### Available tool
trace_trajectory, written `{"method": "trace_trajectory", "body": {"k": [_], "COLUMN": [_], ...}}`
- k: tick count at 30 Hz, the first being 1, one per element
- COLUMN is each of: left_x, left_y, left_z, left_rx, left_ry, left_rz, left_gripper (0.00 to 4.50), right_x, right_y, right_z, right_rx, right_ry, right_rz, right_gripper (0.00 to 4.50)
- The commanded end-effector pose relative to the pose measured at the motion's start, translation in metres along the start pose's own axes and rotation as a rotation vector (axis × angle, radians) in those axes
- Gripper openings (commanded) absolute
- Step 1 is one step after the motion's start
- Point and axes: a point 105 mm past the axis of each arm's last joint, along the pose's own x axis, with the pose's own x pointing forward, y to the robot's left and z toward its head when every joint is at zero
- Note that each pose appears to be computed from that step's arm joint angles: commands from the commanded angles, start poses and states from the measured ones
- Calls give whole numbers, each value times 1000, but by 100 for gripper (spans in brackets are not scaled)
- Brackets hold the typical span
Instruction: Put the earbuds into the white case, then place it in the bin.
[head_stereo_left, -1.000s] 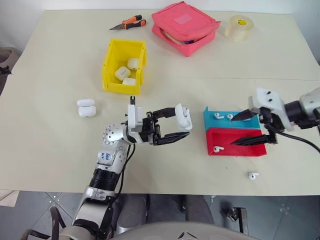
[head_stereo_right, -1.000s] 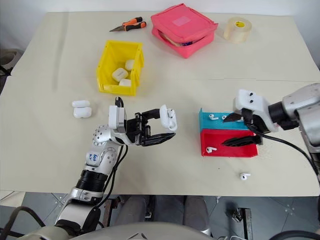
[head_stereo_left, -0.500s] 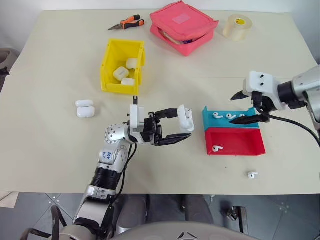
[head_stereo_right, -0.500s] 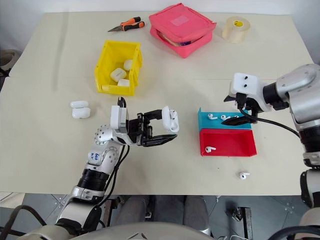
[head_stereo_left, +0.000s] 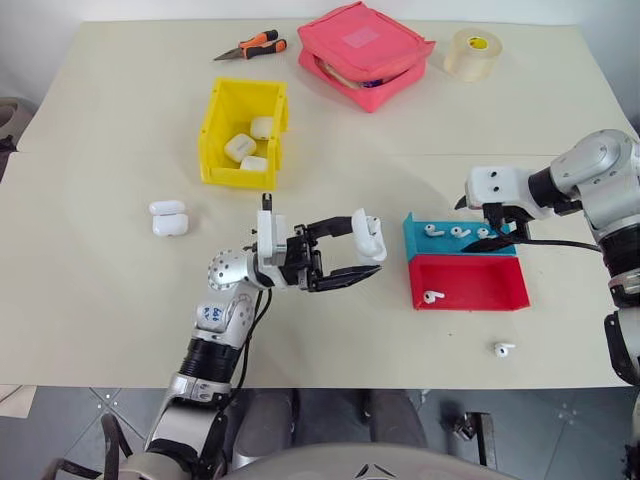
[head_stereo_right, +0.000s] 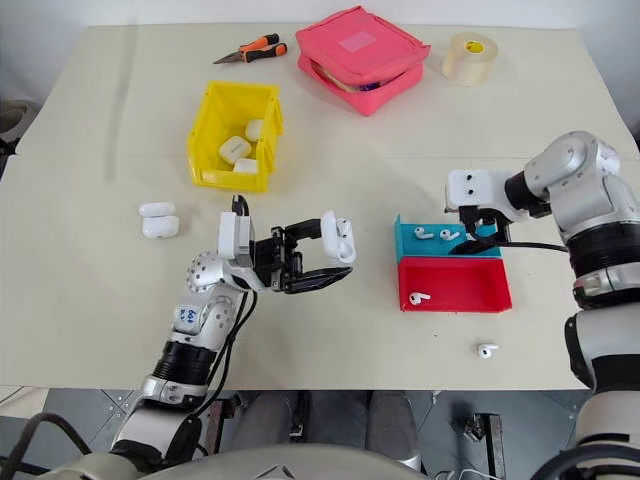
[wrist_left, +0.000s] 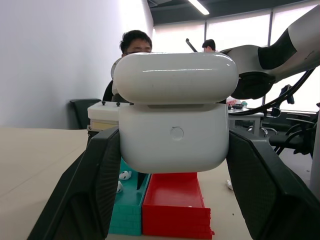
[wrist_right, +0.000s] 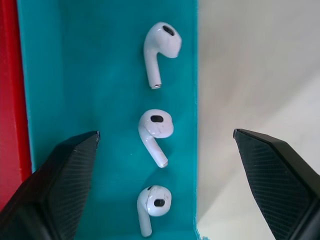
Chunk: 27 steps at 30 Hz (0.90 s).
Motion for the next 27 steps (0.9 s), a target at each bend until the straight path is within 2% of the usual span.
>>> {"method": "trace_trajectory", "body": {"k": [1, 5, 17, 20, 27], "left_x": [2, 3, 4, 4, 4], "left_y": [-1, -1, -1, -1, -1], "left_z": [10, 10, 11, 11, 11], "left_rx": [37, 37, 35, 35, 35], "left_ry": [-24, -24, -25, -25, -22], "left_rz": [-8, -7, -11, -12, -14], "left_gripper": [279, 279, 279, 279, 279], "right_x": [-5, -3, -2, -1, 1], "right_y": [-5, -4, 1, 3, 4], "right_z": [5, 4, -4, -3, -4], "right_rx": [-26, -28, -27, -20, -12], "right_ry": [-10, -13, 11, 3, -5], "right_rz": [-18, -14, 12, 19, 16], "right_gripper": [357, 226, 226, 172, 172]}}
